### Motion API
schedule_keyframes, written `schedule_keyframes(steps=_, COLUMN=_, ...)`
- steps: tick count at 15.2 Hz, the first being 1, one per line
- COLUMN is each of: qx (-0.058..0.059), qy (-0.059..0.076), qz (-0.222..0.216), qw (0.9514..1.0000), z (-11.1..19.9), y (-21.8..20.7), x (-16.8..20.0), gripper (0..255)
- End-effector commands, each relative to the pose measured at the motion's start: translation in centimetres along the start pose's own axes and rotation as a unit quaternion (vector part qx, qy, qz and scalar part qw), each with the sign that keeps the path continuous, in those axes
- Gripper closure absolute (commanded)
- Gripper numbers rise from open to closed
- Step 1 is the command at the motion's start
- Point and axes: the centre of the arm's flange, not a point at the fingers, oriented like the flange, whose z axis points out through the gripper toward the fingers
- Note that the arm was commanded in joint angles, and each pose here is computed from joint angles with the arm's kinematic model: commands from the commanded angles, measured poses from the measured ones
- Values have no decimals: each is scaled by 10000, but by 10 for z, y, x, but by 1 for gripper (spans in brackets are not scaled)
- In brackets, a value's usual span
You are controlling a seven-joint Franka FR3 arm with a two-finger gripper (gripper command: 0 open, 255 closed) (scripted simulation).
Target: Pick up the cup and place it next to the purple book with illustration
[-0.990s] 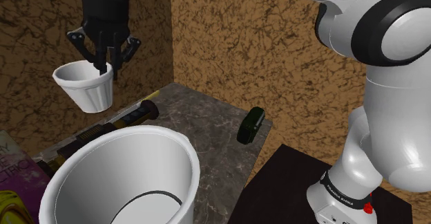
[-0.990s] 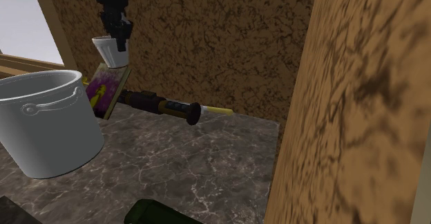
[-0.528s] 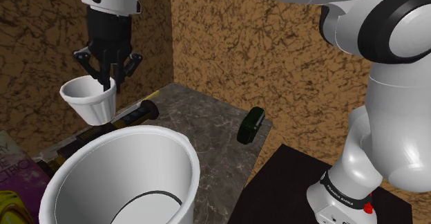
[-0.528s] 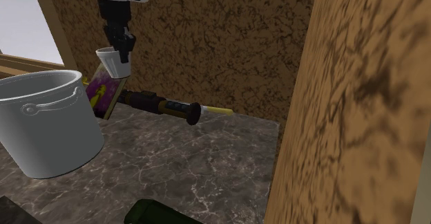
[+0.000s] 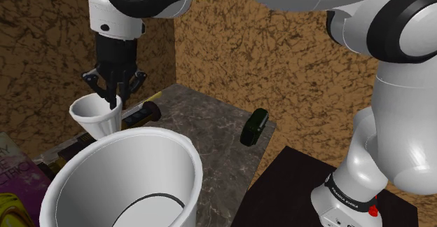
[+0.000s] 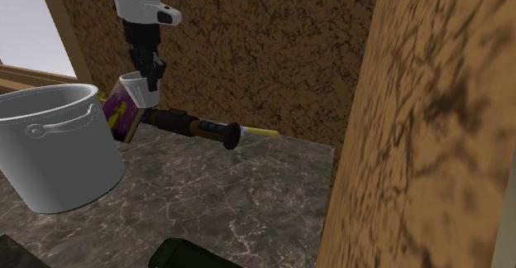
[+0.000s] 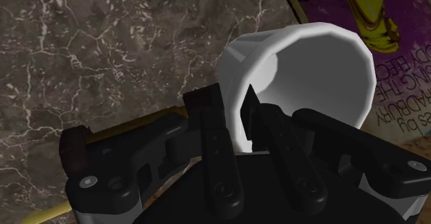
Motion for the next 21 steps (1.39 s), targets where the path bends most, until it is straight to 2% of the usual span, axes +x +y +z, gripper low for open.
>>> schedule_keyframes(steps=1, qx=3, qy=4, qz=0, qw=10000, z=10, y=2, x=0, gripper=255)
schedule_keyframes(steps=21, qx=3, qy=4, qz=0, qw=10000, z=113, y=23, x=0, gripper=255)
